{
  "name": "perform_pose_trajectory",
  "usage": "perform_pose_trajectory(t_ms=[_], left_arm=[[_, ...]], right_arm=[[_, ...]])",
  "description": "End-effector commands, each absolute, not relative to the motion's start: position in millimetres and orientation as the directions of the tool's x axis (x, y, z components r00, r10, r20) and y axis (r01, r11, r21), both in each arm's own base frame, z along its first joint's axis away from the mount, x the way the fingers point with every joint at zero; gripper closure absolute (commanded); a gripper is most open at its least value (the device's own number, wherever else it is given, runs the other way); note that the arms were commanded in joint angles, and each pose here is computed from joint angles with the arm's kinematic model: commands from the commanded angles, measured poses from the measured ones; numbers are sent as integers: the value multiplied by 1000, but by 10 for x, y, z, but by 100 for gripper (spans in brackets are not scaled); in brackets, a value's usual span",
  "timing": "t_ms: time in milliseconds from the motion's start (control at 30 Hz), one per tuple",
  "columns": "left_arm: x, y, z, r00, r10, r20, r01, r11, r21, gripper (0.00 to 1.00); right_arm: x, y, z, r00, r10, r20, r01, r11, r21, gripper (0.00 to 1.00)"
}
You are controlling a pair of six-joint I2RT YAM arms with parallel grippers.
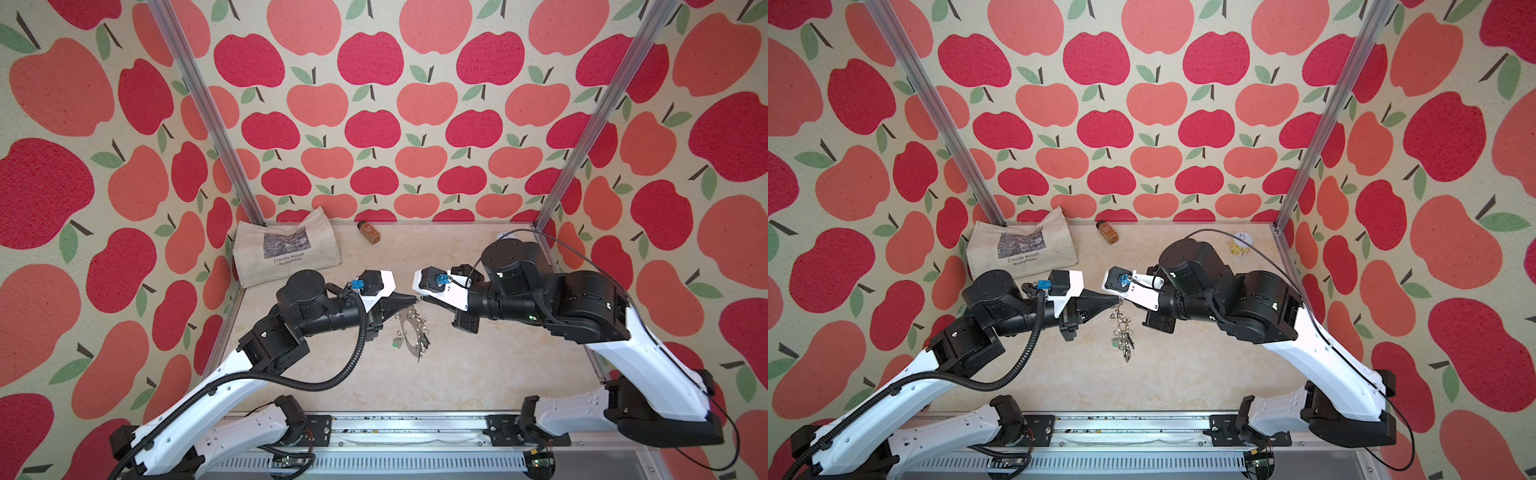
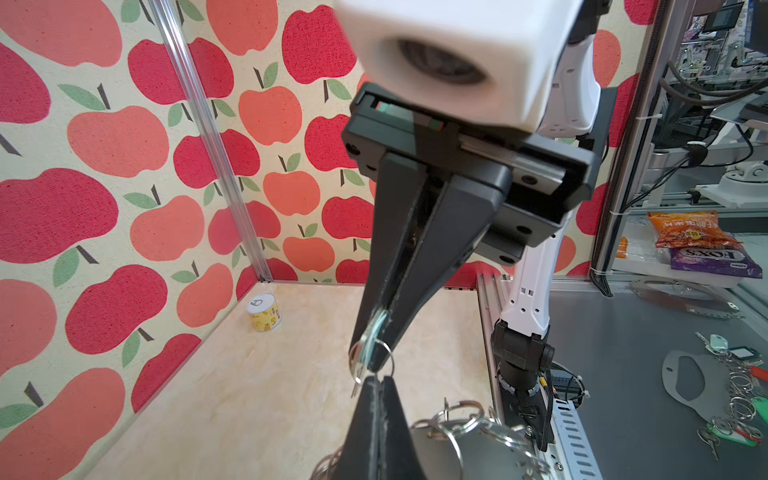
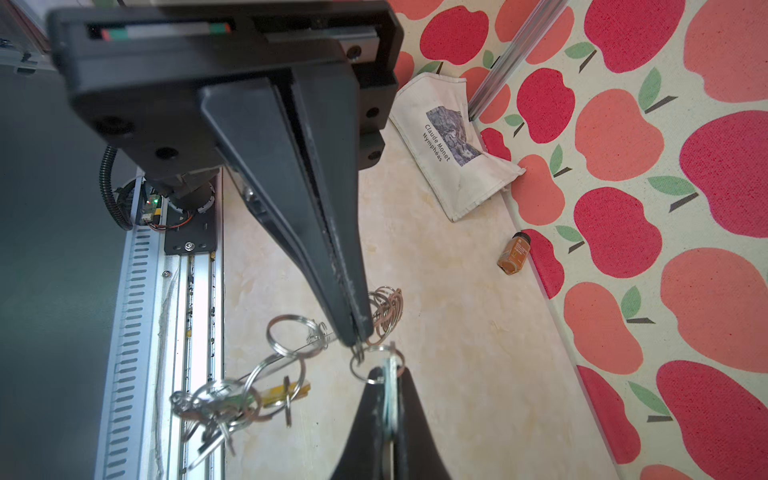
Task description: Put the keys on the keyring
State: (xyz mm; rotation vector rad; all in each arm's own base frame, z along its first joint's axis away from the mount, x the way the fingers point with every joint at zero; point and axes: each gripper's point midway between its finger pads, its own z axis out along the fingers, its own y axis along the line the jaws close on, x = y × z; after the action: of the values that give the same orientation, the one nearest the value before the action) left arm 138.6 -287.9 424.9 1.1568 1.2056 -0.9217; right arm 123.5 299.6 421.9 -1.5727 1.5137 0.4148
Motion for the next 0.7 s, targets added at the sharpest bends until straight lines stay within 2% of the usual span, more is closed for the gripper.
perform_pose_trajectory(t_ms=[0,67,100,167,267,300,333,667], left_arm=[[1415,-2829,4146,143,90,-986,958,236,161,77],[1465,-2774,4077,130,108,-986,948,279,156,46],[1475,-2753,4039,121,115,-986,944,293,150,38],[1526,-2684,3960,103,129,-986,929,342,142,28],[1649,-2573,3846,54,141,-988,893,435,111,18],[1692,-2539,3801,33,146,-989,880,465,98,7],[1721,-2513,3758,14,151,-988,870,486,87,2],[2022,-2065,3395,-170,162,-972,676,737,4,1]], right_arm=[[1289,2900,4302,217,-642,-735,-899,161,-407,100],[1298,2897,4275,219,-658,-721,-898,153,-412,100],[1304,2906,4253,216,-664,-716,-899,150,-411,100],[1316,2918,4202,213,-680,-701,-900,142,-412,100],[1347,2936,4119,203,-701,-684,-901,140,-411,100],[1358,2947,4079,197,-709,-677,-902,139,-408,100],[1369,2953,4048,190,-715,-673,-903,141,-405,100],[1491,3188,3531,90,-740,-666,-944,150,-293,100]])
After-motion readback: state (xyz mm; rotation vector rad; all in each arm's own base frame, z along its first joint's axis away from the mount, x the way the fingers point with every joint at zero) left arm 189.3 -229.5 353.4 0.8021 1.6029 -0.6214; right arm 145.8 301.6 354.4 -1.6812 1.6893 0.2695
